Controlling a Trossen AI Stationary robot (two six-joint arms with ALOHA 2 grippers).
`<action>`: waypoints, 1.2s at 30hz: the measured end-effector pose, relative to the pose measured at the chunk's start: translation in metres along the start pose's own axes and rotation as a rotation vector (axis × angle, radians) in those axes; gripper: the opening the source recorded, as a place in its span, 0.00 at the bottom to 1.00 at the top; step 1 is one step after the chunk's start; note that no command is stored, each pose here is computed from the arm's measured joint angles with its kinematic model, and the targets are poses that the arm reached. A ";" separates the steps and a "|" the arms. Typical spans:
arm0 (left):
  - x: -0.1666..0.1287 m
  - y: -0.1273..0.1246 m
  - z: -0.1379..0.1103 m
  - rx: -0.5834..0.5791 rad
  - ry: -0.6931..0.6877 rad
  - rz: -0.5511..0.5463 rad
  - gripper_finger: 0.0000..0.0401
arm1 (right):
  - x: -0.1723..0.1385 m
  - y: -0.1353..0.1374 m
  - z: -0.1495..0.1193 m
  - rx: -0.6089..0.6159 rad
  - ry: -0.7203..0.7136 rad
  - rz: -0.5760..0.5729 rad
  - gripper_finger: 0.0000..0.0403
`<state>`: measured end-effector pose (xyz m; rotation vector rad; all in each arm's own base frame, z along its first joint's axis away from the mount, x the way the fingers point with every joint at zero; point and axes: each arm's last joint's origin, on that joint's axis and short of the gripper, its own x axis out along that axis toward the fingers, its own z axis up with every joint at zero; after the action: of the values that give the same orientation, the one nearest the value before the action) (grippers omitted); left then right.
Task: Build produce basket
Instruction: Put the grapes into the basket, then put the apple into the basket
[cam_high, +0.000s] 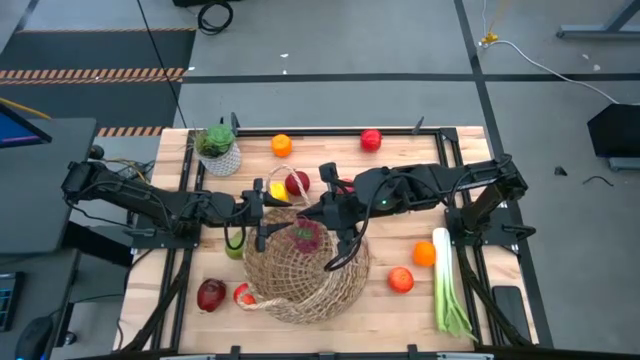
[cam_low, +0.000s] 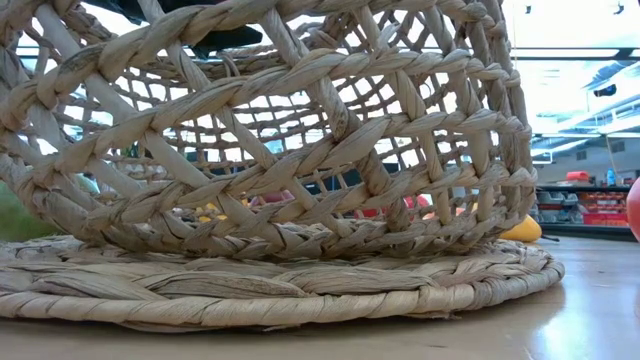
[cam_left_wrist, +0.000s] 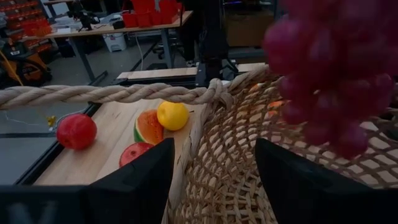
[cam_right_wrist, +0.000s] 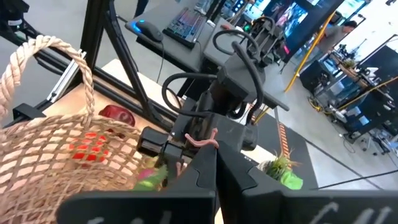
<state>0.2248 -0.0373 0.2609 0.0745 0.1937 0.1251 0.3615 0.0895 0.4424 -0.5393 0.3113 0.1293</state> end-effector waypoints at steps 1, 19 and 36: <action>0.000 0.000 0.000 -0.010 0.001 0.000 0.58 | 0.000 0.000 -0.001 0.005 0.006 0.003 0.01; -0.009 0.003 0.007 -0.114 -0.034 -0.004 0.58 | 0.000 0.006 -0.011 0.198 0.112 0.042 0.03; -0.039 -0.012 0.003 -0.117 0.066 -0.070 0.58 | 0.012 0.037 -0.024 0.410 0.160 0.081 0.38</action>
<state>0.1884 -0.0544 0.2699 -0.0534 0.2539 0.0691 0.3596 0.1083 0.4009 -0.1300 0.5022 0.0976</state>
